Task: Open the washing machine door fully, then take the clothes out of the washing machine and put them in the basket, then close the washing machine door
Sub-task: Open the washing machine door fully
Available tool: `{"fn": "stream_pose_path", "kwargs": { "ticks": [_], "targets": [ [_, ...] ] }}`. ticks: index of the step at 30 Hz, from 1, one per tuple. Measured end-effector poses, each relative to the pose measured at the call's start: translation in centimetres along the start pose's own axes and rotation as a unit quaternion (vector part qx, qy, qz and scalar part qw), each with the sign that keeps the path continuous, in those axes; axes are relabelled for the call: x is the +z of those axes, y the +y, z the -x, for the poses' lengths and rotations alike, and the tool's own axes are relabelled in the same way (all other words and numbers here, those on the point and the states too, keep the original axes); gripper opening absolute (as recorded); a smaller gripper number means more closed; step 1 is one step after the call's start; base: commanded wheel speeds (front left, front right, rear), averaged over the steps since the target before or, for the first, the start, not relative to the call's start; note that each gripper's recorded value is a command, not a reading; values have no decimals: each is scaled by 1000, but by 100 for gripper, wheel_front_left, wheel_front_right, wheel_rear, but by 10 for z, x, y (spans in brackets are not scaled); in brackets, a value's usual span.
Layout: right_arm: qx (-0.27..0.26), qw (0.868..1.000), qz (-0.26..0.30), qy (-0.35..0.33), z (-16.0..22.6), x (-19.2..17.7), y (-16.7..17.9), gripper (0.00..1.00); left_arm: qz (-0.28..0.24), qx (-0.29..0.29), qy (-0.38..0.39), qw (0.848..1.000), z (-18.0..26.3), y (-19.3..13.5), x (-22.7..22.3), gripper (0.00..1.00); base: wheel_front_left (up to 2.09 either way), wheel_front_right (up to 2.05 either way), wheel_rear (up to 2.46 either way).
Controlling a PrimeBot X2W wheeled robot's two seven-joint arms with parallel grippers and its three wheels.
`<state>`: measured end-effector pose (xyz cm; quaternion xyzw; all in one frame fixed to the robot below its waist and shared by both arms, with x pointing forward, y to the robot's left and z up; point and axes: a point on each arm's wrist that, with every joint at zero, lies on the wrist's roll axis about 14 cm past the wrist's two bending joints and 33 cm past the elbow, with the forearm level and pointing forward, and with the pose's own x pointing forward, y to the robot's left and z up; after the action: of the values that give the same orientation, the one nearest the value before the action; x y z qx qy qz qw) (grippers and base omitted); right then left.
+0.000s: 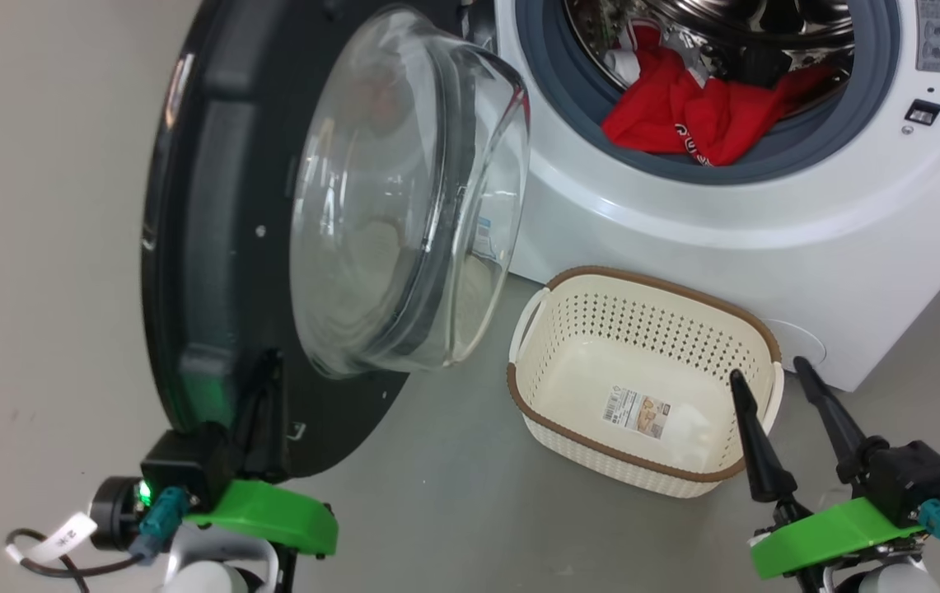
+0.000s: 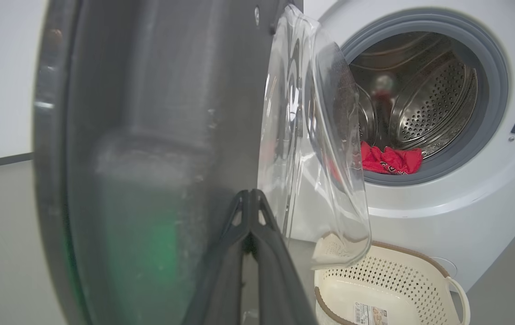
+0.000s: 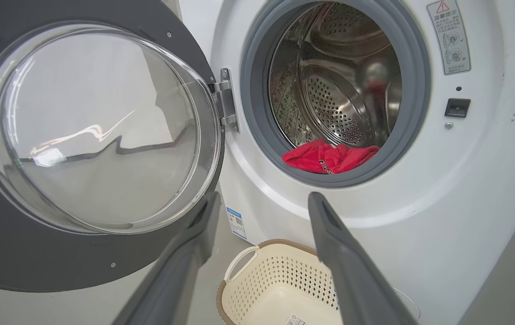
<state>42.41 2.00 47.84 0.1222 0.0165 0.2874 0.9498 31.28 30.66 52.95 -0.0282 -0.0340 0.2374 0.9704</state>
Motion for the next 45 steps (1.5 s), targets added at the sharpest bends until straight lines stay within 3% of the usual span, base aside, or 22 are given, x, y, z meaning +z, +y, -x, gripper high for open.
{"fn": "stream_pose_path", "kwargs": {
  "ticks": [45],
  "targets": [
    [-17, 999, 30, 15, -15, -15, -27, 100, -9, 126, -11, 992, -68, 74, 3, 0, 0, 0, 0]
  ]
}}
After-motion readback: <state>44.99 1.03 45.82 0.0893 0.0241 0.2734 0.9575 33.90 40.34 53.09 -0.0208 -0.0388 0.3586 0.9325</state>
